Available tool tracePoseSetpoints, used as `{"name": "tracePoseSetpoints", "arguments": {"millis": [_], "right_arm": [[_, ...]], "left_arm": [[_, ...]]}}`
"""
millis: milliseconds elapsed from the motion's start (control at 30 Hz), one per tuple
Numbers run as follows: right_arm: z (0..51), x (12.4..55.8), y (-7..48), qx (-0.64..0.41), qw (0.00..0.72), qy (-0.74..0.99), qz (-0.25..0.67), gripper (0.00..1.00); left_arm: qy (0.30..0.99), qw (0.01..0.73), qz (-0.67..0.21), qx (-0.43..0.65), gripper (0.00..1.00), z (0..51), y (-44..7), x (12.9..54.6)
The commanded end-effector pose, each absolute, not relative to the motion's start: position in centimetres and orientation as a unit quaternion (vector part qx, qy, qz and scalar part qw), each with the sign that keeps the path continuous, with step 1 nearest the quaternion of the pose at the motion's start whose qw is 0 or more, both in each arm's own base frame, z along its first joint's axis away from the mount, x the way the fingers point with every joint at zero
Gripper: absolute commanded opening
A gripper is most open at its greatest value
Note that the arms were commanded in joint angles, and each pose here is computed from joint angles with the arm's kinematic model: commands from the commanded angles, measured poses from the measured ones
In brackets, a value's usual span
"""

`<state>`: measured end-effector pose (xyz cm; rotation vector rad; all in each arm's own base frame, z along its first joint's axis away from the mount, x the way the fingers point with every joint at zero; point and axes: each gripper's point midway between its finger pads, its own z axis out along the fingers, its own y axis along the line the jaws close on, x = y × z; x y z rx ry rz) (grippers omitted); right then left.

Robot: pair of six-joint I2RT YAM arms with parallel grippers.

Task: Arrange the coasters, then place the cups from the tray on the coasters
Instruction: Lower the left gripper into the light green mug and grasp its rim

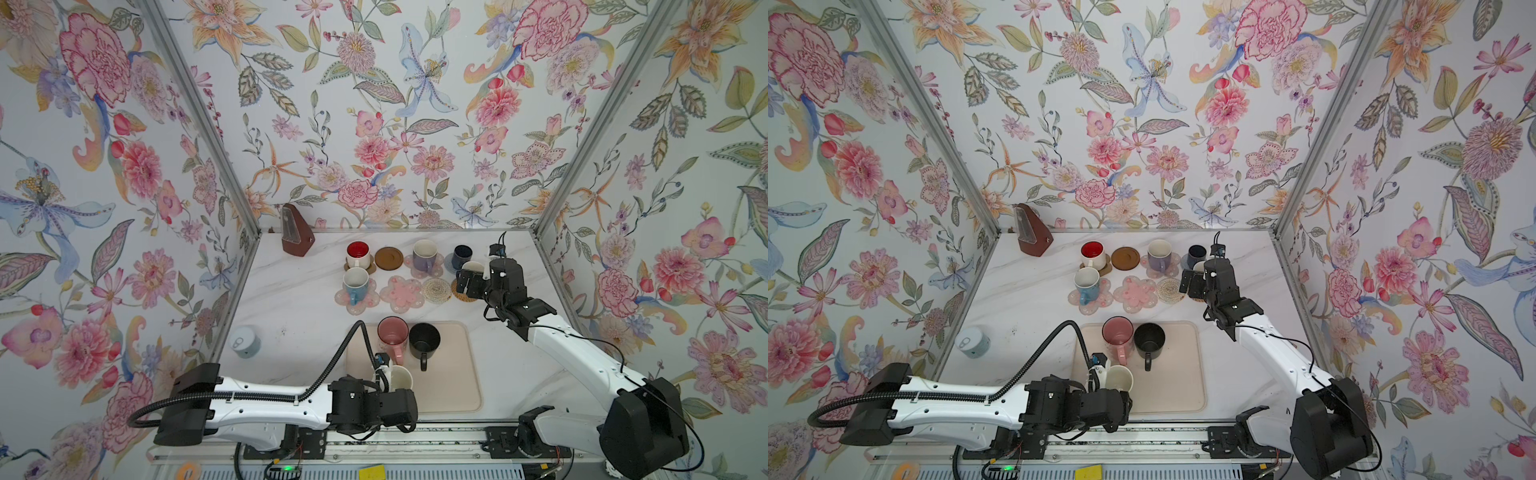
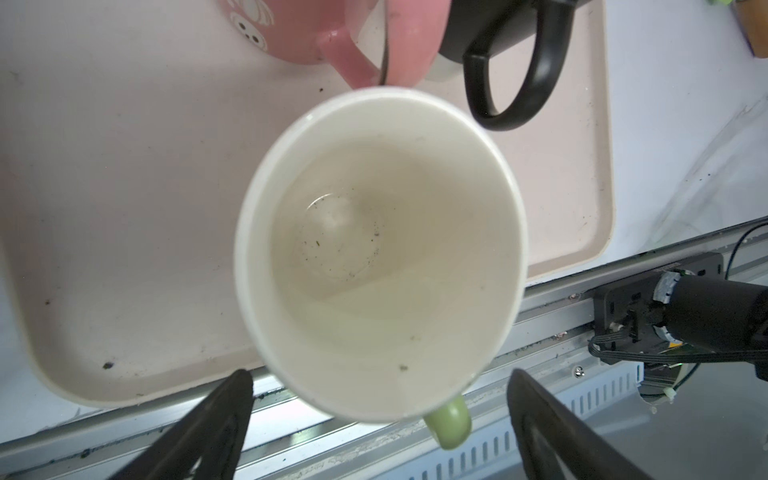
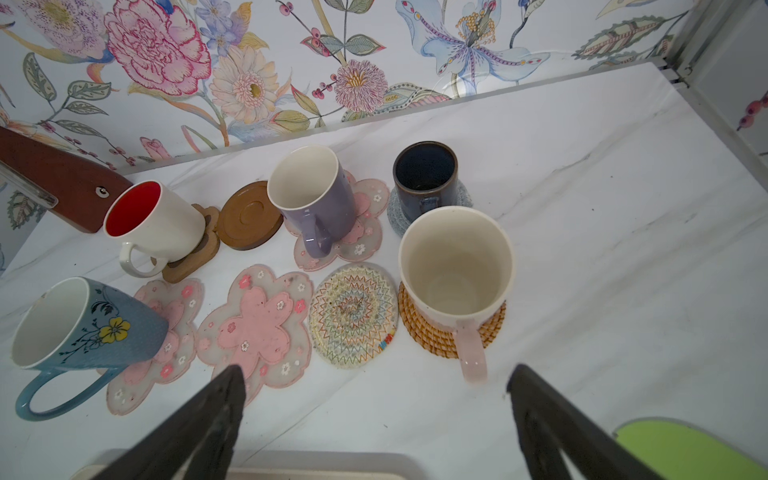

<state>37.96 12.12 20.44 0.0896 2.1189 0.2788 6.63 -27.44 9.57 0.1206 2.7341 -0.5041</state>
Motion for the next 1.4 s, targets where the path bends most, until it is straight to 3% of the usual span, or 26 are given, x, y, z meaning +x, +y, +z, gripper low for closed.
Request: {"name": "tracePoseSetpoints", "arguments": {"millis": [0, 400, 733, 1000, 1367], "right_arm": [[20.7, 37.6, 11.9, 0.039, 0.485, 0.866, 0.12, 0.99], [20.2, 37.4, 11.5, 0.041, 0.482, 0.867, 0.118, 0.99], [20.1, 37.4, 11.6, 0.042, 0.481, 0.868, 0.121, 0.99], [20.0, 37.5, 11.7, 0.042, 0.479, 0.869, 0.121, 0.99], [20.1, 37.5, 11.7, 0.042, 0.479, 0.868, 0.122, 0.99]], "left_arm": [[0.971, 0.176, -0.156, 0.043, 0.96, 9.2, -26.9, 6.3], [0.976, 0.172, -0.126, 0.034, 0.89, 7.8, -24.8, 6.3], [0.973, 0.184, -0.127, 0.049, 0.73, 7.8, -25.6, 7.0], [0.973, 0.177, -0.133, 0.064, 0.66, 7.1, -26.3, 7.1], [0.974, 0.169, -0.132, 0.071, 0.46, 6.4, -26.3, 7.3]]}}
